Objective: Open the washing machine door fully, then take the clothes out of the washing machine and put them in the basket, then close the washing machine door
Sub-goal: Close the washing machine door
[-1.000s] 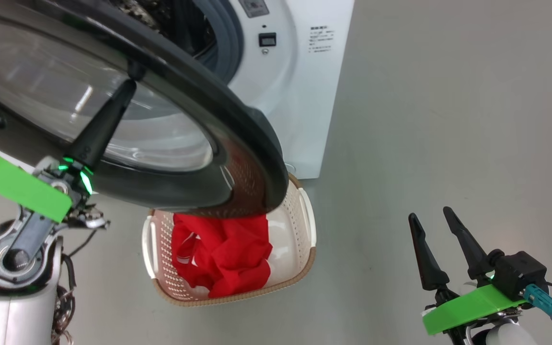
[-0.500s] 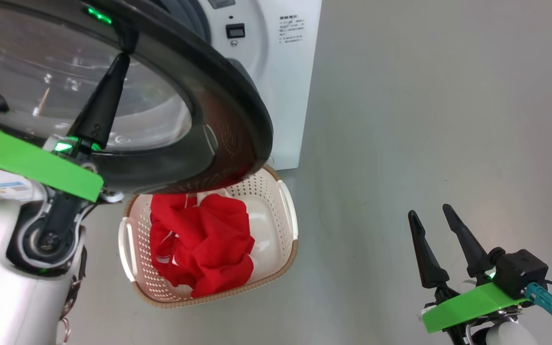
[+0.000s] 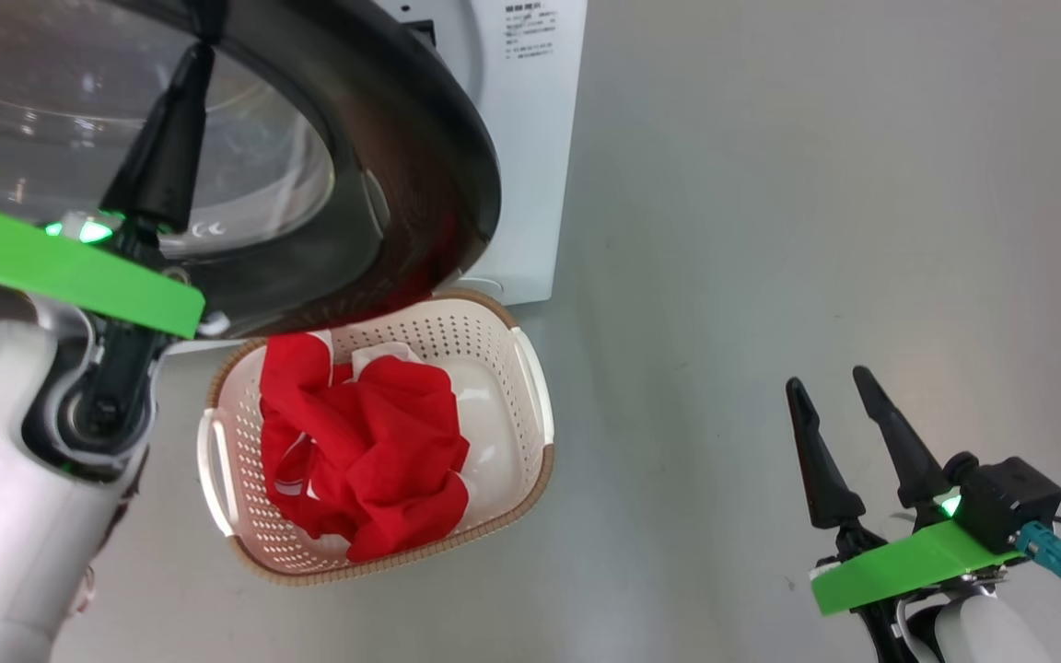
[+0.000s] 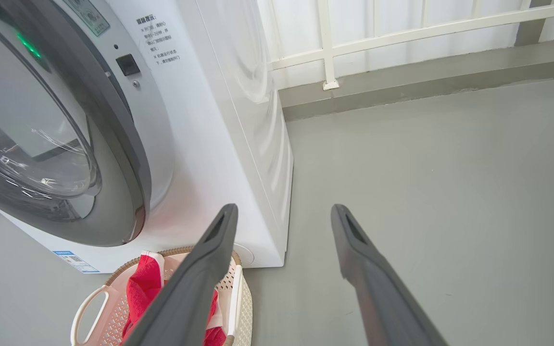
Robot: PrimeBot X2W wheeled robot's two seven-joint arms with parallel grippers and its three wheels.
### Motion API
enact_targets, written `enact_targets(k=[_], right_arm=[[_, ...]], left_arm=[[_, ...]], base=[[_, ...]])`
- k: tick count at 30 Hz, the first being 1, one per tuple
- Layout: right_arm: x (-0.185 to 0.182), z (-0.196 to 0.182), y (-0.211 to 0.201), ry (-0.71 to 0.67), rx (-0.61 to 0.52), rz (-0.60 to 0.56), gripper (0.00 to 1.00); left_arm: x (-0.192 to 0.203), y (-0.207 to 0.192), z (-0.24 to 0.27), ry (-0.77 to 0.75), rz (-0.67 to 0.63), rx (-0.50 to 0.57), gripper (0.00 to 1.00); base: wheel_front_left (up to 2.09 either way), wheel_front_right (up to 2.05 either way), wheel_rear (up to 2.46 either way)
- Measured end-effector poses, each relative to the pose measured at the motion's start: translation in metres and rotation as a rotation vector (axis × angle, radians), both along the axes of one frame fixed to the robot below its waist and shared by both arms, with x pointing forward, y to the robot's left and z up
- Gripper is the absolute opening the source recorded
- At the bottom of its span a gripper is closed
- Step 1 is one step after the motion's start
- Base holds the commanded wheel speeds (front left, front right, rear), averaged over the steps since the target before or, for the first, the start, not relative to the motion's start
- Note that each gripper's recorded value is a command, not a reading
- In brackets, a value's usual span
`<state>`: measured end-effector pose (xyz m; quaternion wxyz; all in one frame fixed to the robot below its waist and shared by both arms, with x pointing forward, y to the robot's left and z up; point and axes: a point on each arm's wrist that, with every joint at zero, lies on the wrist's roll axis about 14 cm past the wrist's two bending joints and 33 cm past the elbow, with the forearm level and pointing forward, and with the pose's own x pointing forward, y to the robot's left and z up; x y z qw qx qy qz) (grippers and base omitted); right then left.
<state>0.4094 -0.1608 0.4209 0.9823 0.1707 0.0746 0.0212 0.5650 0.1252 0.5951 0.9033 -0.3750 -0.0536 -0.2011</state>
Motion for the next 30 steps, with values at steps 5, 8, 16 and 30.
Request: enact_targets(k=[5, 8, 16, 30], right_arm=[[0.003, -0.001, -0.004, -0.001, 0.002, -0.012, 1.0], [0.005, -0.002, -0.006, 0.001, 0.0, -0.018, 1.0], [0.003, -0.007, -0.013, 0.016, 0.0, -0.039, 1.0], [0.004, 0.003, -0.014, -0.012, 0.0, -0.042, 1.0]], left_arm=[[0.012, -0.002, -0.003, -0.007, 0.007, 0.028, 0.0], [0.019, -0.005, -0.005, -0.006, 0.003, 0.042, 0.0], [0.034, -0.006, -0.005, -0.019, 0.019, 0.053, 0.0], [0.02, -0.007, -0.001, -0.019, 0.016, 0.027, 0.01]], base=[[0.0, 0.0, 0.0], [0.0, 0.0, 0.0], [0.0, 0.0, 0.0], [0.0, 0.0, 0.0]])
